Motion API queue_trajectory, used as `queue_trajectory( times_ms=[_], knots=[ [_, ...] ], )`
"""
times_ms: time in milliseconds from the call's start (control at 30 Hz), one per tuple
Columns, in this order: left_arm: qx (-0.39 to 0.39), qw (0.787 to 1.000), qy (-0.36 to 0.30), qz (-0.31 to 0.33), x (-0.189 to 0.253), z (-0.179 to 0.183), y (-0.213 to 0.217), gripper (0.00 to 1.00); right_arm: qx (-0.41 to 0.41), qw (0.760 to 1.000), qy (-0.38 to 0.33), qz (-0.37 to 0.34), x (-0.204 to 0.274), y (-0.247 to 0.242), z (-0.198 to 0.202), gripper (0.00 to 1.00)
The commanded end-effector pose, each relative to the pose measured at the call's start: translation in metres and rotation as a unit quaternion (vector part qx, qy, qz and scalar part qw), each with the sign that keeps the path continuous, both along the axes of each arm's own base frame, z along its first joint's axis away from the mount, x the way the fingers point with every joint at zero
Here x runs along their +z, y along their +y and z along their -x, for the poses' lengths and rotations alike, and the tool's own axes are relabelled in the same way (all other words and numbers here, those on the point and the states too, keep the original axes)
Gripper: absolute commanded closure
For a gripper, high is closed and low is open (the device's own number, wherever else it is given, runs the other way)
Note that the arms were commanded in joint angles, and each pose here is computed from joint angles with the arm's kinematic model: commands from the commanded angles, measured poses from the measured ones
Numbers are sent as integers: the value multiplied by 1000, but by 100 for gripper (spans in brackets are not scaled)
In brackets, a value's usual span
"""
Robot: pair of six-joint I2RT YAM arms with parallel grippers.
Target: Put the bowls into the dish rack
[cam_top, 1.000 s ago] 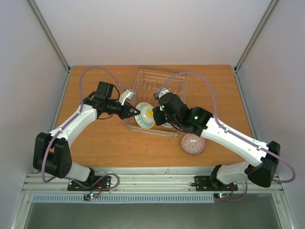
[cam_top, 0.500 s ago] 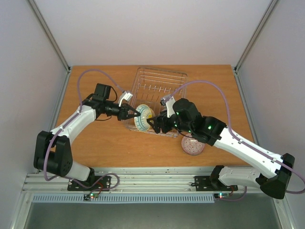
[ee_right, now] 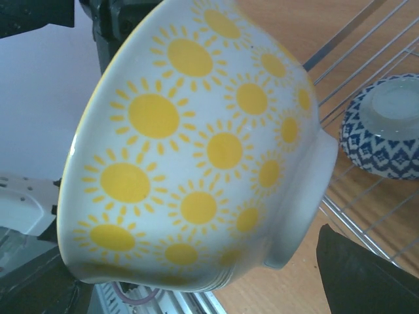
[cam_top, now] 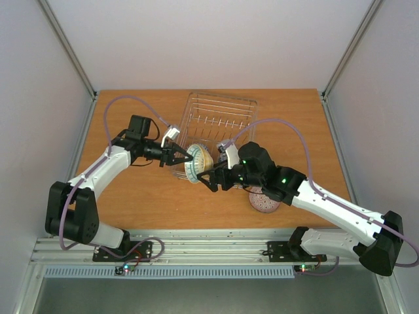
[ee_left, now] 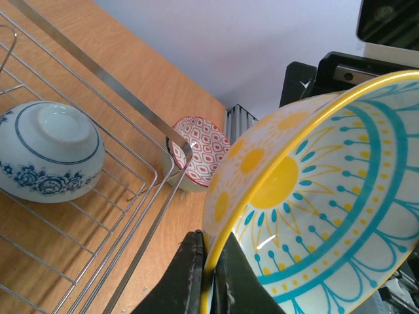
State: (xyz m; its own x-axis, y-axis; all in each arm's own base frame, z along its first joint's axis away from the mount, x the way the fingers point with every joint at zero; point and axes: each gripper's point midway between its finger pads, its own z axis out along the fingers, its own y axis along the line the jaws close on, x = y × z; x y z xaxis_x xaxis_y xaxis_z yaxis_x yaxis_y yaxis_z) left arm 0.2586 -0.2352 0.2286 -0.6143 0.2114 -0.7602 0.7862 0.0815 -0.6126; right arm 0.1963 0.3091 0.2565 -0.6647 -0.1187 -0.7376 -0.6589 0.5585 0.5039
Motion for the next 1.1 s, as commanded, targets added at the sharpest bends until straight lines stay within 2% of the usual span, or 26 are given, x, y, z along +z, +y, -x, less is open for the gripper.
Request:
queue_trajectory(
  times_ms=[0, 133, 233, 267, 400, 467, 500, 567, 600, 633, 767, 867, 933, 1067],
  knots=[
    [-34, 998, -27, 45, 22, 13, 0, 100, 4, 998, -8, -55, 19, 3, 0, 9],
    [-35, 998, -24, 45, 21, 13, 0, 99, 15, 997, -20, -77, 25, 8, 1, 11],
    [-35, 998, -20, 45, 20, 13, 0, 99, 20, 996, -26, -83, 27, 11, 0, 22],
    [-35, 998, -19, 44, 20, 12, 0, 100, 22, 996, -27, -83, 27, 12, 0, 29],
    [-32, 998, -20, 41, 18, 11, 0, 99, 26, 995, -35, -86, 33, 15, -1, 77],
    [-24, 999, -22, 31, 16, 8, 0, 100, 27, 996, -48, -73, 33, 14, -3, 98],
    [-13, 999, -29, 18, 14, 4, 1, 99, 26, 996, -55, -65, 33, 13, -4, 98],
    [26, 998, -45, -20, 7, -10, 3, 90, 17, 997, -67, -46, 34, 8, -8, 99],
    [51, 996, -54, -40, 3, -18, 6, 82, 13, 996, -74, -37, 36, 6, -10, 99],
    [74, 993, -66, -57, 2, -25, 9, 70, 7, 996, -82, -27, 37, 3, -12, 99],
    [146, 979, -100, -105, 2, -42, 22, 43, -24, 994, -105, 29, 37, -9, -29, 99],
    [204, 959, -143, -133, 6, -54, 36, 35, -48, 991, -105, 68, 30, -18, -48, 99],
    [246, 942, -174, -149, 13, -61, 47, 34, -64, 989, -102, 88, 24, -24, -61, 99],
    [291, 920, -202, -167, 20, -69, 63, 32, -99, 982, -97, 128, 13, -35, -88, 99]
  ],
)
